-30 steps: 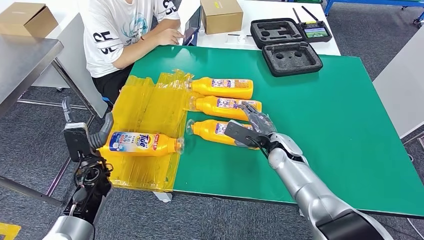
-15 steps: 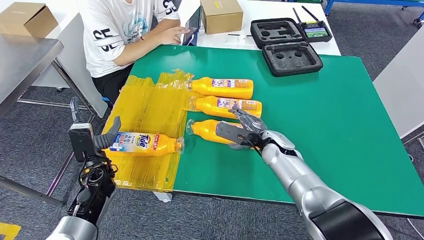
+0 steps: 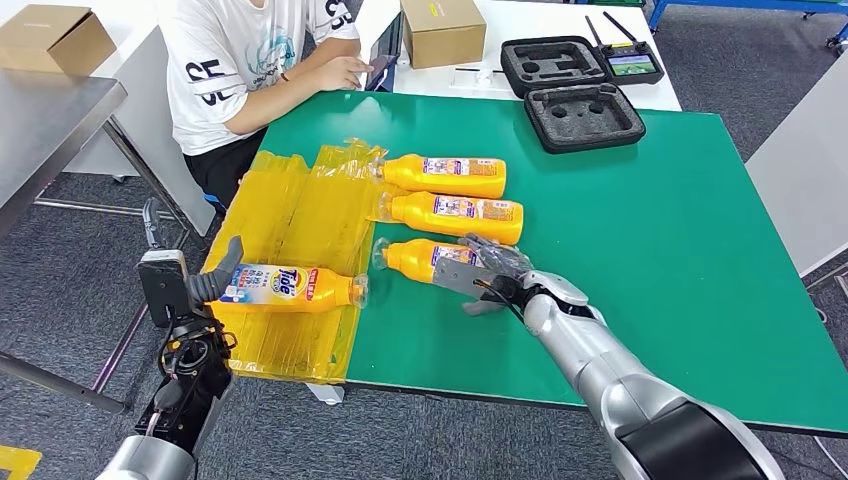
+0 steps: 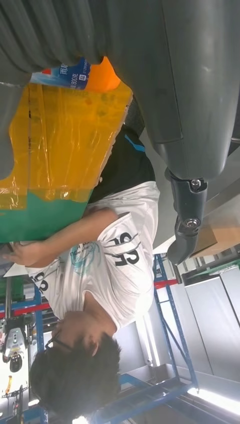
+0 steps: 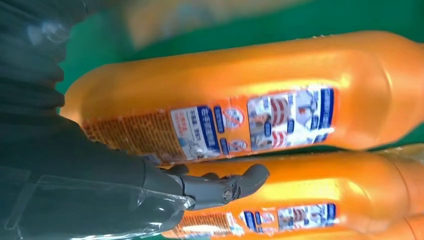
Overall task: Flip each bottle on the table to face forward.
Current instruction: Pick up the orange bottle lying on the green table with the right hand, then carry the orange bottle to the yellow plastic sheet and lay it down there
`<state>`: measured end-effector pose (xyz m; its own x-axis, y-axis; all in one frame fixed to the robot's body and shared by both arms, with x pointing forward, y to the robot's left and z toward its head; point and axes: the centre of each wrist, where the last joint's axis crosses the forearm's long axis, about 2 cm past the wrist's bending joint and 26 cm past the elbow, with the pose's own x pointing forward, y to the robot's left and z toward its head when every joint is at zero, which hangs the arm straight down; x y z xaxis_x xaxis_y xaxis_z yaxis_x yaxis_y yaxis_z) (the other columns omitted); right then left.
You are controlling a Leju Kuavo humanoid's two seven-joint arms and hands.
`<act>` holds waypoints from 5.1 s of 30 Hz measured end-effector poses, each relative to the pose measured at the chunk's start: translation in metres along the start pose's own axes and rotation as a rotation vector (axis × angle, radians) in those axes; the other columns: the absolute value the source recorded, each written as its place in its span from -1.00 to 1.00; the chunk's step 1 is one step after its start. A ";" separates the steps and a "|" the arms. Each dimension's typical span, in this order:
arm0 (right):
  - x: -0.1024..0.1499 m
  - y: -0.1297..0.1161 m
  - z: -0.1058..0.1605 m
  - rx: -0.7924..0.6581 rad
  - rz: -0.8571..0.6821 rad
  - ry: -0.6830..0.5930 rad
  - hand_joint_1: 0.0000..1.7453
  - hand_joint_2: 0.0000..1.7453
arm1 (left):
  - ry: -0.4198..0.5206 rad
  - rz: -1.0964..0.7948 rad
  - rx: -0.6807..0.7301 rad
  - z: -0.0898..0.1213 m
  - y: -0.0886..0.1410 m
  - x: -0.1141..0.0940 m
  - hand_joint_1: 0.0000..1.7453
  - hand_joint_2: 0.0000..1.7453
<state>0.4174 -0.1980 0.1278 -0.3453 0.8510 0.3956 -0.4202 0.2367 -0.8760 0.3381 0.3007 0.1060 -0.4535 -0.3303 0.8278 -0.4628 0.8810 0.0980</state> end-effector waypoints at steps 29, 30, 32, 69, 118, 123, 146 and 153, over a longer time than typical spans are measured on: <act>-0.011 0.001 0.004 0.012 -0.013 0.058 0.47 1.00 | 0.016 0.001 -0.002 0.005 0.000 -0.002 -1.00 1.00; -0.011 0.001 0.004 0.013 -0.013 0.058 0.71 1.00 | 0.017 0.004 -0.002 0.005 -0.001 -0.002 -1.00 1.00; -0.011 0.001 0.004 0.015 -0.013 0.058 0.88 1.00 | 0.021 0.009 -0.004 0.005 -0.001 -0.002 -1.00 1.00; 0.003 0.024 0.008 -0.209 -0.544 -0.464 1.00 1.00 | 0.079 0.185 -0.034 0.018 -0.006 0.000 -1.00 1.00; 0.069 0.102 0.034 -0.234 -0.736 -0.605 1.00 1.00 | 0.325 1.053 -0.866 0.066 -0.091 0.062 -1.00 1.00; 0.071 0.103 0.034 -0.227 -0.736 -0.611 1.00 1.00 | 0.325 1.049 -0.877 0.063 -0.094 0.062 -1.00 1.00; 0.097 0.121 0.032 -0.125 -0.736 -0.638 1.00 1.00 | 0.346 1.039 -0.802 0.064 -0.095 0.055 -1.00 1.00; 0.096 0.121 0.031 -0.122 -0.736 -0.634 1.00 1.00 | 0.340 1.045 -0.773 0.064 -0.095 0.055 1.00 1.00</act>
<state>0.3069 -0.1018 0.0682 -0.4340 0.0699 0.8982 -0.6337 0.6850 -0.3595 0.3084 0.1775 0.1070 -0.0651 0.6099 0.7898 0.5784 0.6680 -0.4682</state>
